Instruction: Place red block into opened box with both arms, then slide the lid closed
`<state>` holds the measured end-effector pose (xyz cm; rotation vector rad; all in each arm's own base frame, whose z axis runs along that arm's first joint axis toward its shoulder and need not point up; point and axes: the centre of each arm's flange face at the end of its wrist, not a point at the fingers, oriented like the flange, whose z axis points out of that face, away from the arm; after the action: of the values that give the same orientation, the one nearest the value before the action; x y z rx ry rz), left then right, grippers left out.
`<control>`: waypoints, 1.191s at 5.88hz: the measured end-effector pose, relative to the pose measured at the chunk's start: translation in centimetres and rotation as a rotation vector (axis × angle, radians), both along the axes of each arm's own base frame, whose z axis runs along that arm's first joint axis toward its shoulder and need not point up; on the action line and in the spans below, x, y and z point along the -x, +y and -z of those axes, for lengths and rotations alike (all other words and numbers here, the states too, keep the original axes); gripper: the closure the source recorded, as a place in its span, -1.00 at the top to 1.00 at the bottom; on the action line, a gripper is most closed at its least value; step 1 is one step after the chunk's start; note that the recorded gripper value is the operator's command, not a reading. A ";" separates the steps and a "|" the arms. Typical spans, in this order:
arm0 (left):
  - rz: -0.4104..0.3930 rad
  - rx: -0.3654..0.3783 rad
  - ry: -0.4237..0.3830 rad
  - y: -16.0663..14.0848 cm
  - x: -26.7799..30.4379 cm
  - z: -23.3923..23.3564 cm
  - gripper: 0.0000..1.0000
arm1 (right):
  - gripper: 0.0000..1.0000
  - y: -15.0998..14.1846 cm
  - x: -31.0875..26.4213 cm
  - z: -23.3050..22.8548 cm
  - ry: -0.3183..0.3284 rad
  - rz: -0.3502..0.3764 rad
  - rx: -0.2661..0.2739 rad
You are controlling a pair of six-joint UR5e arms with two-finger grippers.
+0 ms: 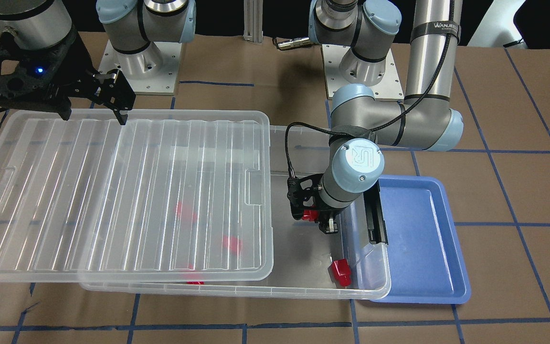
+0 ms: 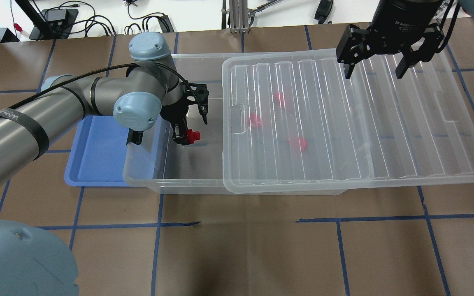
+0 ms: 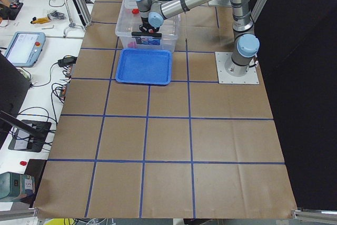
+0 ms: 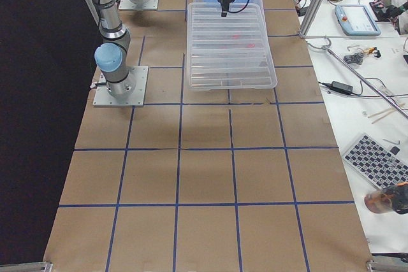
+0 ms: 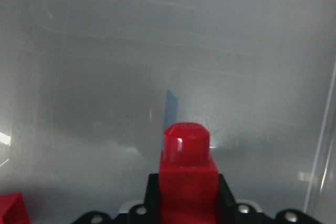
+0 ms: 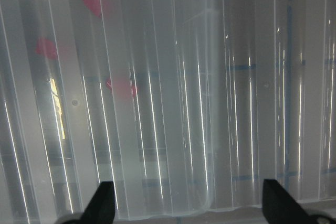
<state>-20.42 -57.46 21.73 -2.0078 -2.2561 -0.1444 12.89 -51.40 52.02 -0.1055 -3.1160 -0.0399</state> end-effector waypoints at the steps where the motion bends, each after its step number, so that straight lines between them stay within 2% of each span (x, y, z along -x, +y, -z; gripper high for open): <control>1: 0.001 -0.002 0.000 -0.1 0.0 0.9 -0.74 | 1.00 0.0 0.0 0.0 0.000 0.000 0.000; 2: 0.003 -0.004 -0.002 -0.3 0.0 1.6 -0.44 | 1.00 0.0 0.0 0.1 0.000 0.000 -0.001; 3: 0.005 -0.006 -0.003 -0.4 0.0 2.3 0.95 | 1.00 0.0 0.0 0.1 0.000 0.000 -0.002; 5: 0.004 0.012 0.000 -0.7 0.0 2.0 0.96 | 1.00 0.0 0.0 0.1 0.001 0.000 -0.003; 7: 0.000 0.038 0.002 -1.4 -0.1 -0.9 0.96 | 1.00 0.0 0.0 0.2 0.001 0.000 -0.004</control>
<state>-20.29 -58.84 22.62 -2.0258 -2.2744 -0.1006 12.88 -51.36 51.84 -0.1053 -3.1144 -0.0455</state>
